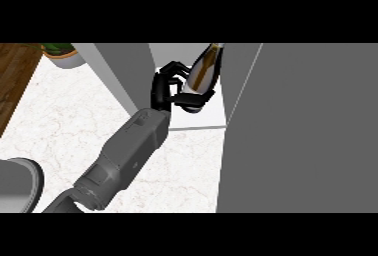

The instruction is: Pick up the wine, place it into the cabinet and close the cabinet

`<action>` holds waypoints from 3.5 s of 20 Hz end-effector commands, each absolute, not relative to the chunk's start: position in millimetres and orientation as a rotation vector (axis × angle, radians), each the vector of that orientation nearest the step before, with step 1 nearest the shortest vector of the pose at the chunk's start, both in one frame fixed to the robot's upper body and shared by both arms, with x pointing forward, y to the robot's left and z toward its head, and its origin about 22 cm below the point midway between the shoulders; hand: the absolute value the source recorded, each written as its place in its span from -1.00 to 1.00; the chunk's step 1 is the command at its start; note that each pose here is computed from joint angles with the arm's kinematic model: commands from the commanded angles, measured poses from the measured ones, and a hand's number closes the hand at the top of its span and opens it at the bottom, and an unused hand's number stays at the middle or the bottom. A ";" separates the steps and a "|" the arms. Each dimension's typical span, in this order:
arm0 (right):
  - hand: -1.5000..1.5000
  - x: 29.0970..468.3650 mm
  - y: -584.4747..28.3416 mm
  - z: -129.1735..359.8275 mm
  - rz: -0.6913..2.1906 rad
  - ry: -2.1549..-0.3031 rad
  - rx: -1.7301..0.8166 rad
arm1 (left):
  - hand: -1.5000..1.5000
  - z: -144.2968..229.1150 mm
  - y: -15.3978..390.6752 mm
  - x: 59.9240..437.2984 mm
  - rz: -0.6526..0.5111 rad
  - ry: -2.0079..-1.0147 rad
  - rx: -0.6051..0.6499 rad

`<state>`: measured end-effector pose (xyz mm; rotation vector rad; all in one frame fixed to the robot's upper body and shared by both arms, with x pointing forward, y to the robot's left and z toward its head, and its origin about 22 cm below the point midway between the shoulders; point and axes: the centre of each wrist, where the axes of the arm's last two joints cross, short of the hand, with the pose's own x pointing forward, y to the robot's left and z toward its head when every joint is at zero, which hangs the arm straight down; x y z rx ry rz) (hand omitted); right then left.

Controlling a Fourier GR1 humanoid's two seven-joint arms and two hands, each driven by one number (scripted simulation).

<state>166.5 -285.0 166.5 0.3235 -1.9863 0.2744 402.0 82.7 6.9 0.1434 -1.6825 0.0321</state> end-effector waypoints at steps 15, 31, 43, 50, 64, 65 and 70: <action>-1.00 181.7 -268.2 174.8 0.275 -2.013 0.373 | 1.00 -49.4 118.9 379.8 0.019 -1.640 0.240; -1.00 173.7 -274.0 170.1 0.270 -1.995 0.389 | 1.00 -22.8 111.0 399.3 0.043 -1.705 0.200; -1.00 178.5 -271.3 173.6 0.279 -2.020 0.379 | 1.00 7.4 106.6 419.7 0.000 -1.727 0.278; -1.00 173.9 -277.1 164.5 0.279 -1.995 0.399 | 1.00 27.3 117.3 432.6 0.021 -1.747 0.327; -1.00 177.8 -281.9 166.4 0.300 -2.007 0.383 | -1.00 28.6 135.4 436.0 -0.044 -1.719 0.520; -1.00 168.6 -274.0 166.5 0.287 -2.014 0.411 | -1.00 22.5 138.3 433.2 -0.028 -1.699 0.527; -1.00 170.9 -278.8 171.6 0.295 -2.018 0.397 | -1.00 29.9 144.0 437.6 -0.034 -1.658 0.538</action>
